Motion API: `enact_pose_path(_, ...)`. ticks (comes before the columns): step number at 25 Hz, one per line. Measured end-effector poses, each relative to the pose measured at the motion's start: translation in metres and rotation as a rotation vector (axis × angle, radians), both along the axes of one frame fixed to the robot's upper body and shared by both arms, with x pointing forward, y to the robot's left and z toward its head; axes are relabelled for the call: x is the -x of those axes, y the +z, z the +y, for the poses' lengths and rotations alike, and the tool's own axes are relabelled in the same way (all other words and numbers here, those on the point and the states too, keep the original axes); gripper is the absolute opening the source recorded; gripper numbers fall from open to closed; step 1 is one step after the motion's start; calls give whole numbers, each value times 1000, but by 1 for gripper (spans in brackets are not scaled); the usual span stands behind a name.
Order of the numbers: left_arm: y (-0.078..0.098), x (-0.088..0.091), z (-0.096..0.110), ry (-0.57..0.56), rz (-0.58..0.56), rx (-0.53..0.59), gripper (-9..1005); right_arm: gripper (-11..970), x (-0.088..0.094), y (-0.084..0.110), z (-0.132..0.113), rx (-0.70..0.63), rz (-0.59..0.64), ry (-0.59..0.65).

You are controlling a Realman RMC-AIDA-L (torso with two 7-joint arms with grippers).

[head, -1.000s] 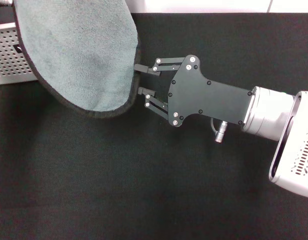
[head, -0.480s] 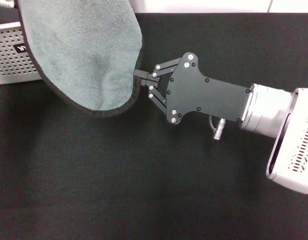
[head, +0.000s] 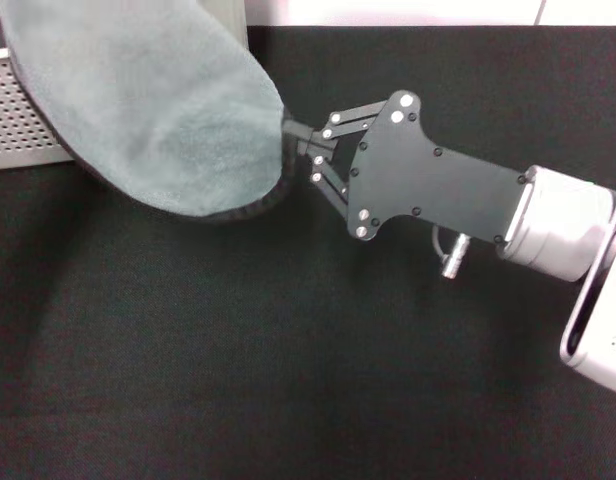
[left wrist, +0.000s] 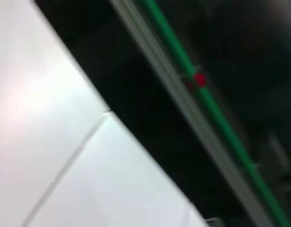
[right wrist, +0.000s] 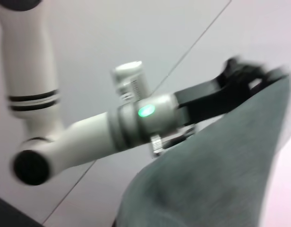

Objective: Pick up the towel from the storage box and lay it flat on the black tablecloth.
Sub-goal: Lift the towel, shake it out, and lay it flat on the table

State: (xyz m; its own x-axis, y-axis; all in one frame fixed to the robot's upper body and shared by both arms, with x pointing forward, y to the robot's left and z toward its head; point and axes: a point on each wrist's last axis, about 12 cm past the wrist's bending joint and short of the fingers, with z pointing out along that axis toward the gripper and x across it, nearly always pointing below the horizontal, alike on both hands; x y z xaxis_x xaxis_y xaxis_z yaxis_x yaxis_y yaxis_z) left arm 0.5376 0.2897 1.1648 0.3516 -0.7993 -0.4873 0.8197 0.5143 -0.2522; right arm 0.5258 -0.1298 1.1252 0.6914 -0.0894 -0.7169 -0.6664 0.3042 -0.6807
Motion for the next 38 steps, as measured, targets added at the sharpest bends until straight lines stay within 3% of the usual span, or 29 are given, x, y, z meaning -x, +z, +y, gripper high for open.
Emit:
enact_pose_path(10,-52,21,0,63,244,4,33,7,-5,28,-23,-95,74,-39)
enact_pose_path(18,-85,33,-7,38,440,-102,34,6,-11,60,-43,-183,112,-45)
enact_pose_path(25,-113,42,-7,32,637,-164,181,6,-19,99,-64,-240,112,-66)
enact_pose_path(34,-123,53,-8,4,685,-208,556,7,-24,143,-75,-298,56,-135)
enact_pose_path(38,-125,53,-15,-57,686,-270,596,7,-24,161,-72,-312,8,-174)
